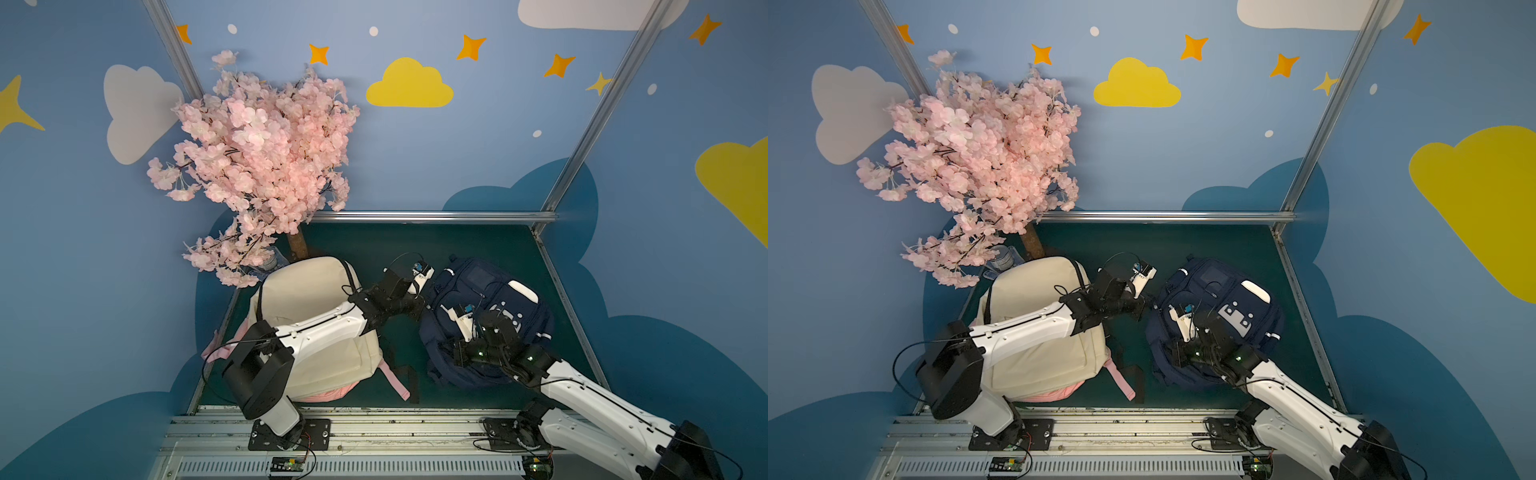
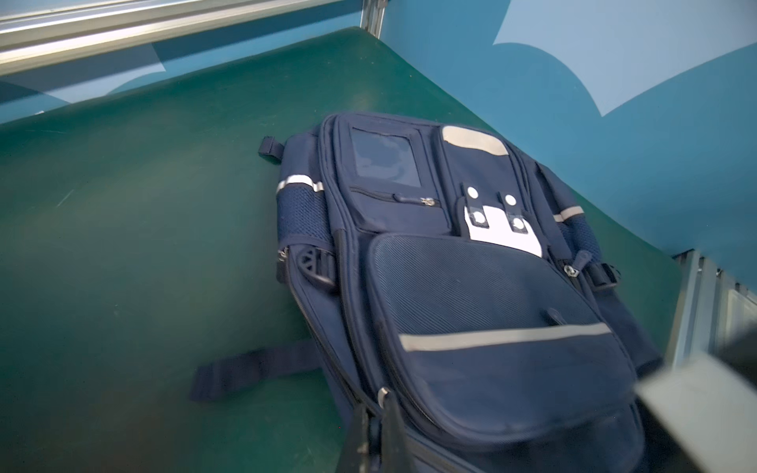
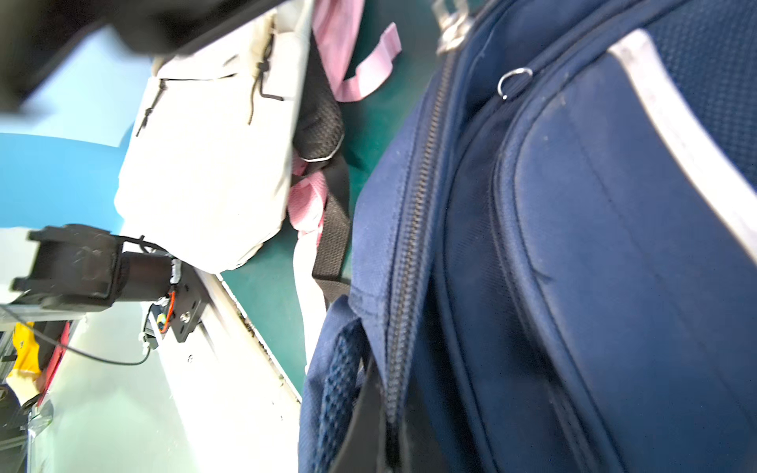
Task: Zip up the backpack
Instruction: Zip the zipper on the backpack, then place the backpack at the center of the board.
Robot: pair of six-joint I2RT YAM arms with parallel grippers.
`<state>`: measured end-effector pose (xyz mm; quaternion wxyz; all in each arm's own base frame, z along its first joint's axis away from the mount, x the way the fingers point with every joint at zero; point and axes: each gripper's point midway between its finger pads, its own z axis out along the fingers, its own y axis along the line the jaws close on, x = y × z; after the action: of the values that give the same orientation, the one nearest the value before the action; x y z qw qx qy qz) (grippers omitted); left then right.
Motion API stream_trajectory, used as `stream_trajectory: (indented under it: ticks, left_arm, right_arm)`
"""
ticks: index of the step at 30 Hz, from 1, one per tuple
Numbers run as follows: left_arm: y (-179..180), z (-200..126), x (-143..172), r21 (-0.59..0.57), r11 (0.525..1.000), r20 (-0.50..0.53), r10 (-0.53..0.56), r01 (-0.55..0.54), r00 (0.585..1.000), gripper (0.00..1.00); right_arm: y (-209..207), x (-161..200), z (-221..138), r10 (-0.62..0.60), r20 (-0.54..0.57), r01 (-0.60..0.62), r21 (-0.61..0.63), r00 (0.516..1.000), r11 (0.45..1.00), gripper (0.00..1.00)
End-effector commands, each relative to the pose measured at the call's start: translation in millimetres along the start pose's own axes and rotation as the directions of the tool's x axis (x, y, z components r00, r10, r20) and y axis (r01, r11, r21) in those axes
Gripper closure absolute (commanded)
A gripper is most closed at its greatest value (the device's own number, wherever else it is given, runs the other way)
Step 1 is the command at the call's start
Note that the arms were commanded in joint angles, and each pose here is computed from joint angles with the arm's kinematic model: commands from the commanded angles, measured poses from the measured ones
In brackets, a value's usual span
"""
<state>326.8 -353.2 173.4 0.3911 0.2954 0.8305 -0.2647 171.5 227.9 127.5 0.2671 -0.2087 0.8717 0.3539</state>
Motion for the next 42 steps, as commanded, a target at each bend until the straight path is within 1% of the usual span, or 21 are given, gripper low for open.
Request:
stream_trajectory:
  ticks: [1,8,15,18,20,21,22,24,25,26,27,29,32,35,37,39,41,42]
  left_arm:
    - [30.1,5.9,-31.6,-0.051,0.998,0.089,-0.027,0.031,0.996,0.98]
    - [58.5,44.4,-38.3,-0.052,0.995,0.066,-0.085,0.089,0.994,0.98]
    - [84.1,88.5,-26.7,-0.073,0.985,0.009,-0.153,0.154,0.988,0.98]
    - [84.2,97.9,-25.1,-0.061,0.984,-0.003,-0.166,0.166,0.986,0.97]
    - [82.4,97.9,-27.5,-0.049,0.984,0.0,-0.171,0.171,0.985,0.95]
    - [81.1,96.3,-29.4,-0.046,0.984,0.002,-0.173,0.173,0.985,0.93]
    - [81.2,93.9,-30.6,-0.045,0.983,0.002,-0.176,0.176,0.984,0.89]
    - [79.9,82.1,-37.0,-0.059,0.979,0.003,-0.195,0.195,0.981,0.69]
    - [82.0,73.8,-39.2,-0.081,0.974,0.004,-0.212,0.211,0.977,0.61]
    - [82.2,60.7,-43.7,-0.102,0.968,0.014,-0.228,0.228,0.974,0.49]
    - [82.3,44.3,-48.8,-0.125,0.962,0.035,-0.24,0.242,0.97,0.4]
    - [83.1,8.7,-56.5,-0.165,0.947,0.094,-0.262,0.274,0.961,0.29]
    - [78.9,-49.8,-64.5,-0.184,0.929,0.206,-0.283,0.322,0.937,0.2]
    - [68.1,-98.1,-63.4,-0.152,0.921,0.3,-0.302,0.358,0.905,0.17]
    - [54.5,-125.0,-61.9,-0.106,0.927,0.351,-0.302,0.359,0.886,0.15]
    - [37.1,-140.5,-58.5,-0.057,0.944,0.384,-0.279,0.325,0.88,0.13]
    - [12.8,-153.8,-58.7,-0.006,0.968,0.438,-0.225,0.253,0.871,0.1]
    - [2.3,-159.7,-60.0,0.003,0.976,0.47,-0.193,0.217,0.861,0.09]
  right_arm:
    - [14.6,16.5,-5.7,-0.017,-0.041,0.014,-0.067,0.999,0.998,1.0]
    - [37.3,18.6,-11.6,-0.079,-0.04,0.073,-0.132,0.996,0.989,1.0]
    - [57.8,-1.0,-29.0,-0.123,0.06,0.132,-0.17,0.991,0.977,1.0]
    - [59.9,-5.3,-33.7,-0.128,0.086,0.141,-0.171,0.988,0.975,1.0]
    - [60.7,-8.6,-35.8,-0.126,0.099,0.141,-0.167,0.987,0.976,1.0]
    - [60.0,-10.1,-36.6,-0.123,0.104,0.139,-0.16,0.987,0.977,1.0]
    - [59.6,-12.4,-37.4,-0.119,0.11,0.135,-0.153,0.987,0.979,1.0]
    - [56.5,-23.1,-40.5,-0.096,0.146,0.113,-0.118,0.985,0.987,1.0]
    - [54.2,-31.8,-43.6,-0.08,0.177,0.097,-0.091,0.981,0.991,1.0]
    - [52.8,-44.7,-49.5,-0.065,0.223,0.081,-0.063,0.973,0.995,1.0]
    - [51.2,-60.8,-57.3,-0.05,0.278,0.06,-0.028,0.959,0.998,1.0]
    - [45.1,-92.6,-75.3,-0.019,0.379,0.001,0.048,0.925,0.999,1.0]
    - [40.8,-143.0,-107.7,-0.004,0.519,-0.074,0.13,0.855,0.989,1.0]
    - [29.0,-185.0,-136.7,0.007,0.629,-0.173,0.202,0.777,0.964,1.0]
    - [22.4,-207.3,-152.7,0.023,0.684,-0.236,0.22,0.729,0.947,1.0]
    - [22.7,-229.1,-167.0,0.03,0.735,-0.269,0.209,0.677,0.94,1.0]
    - [27.9,-252.0,-183.8,0.034,0.787,-0.297,0.193,0.616,0.935,1.0]
    - [30.9,-260.7,-189.8,0.032,0.803,-0.303,0.187,0.595,0.935,1.0]
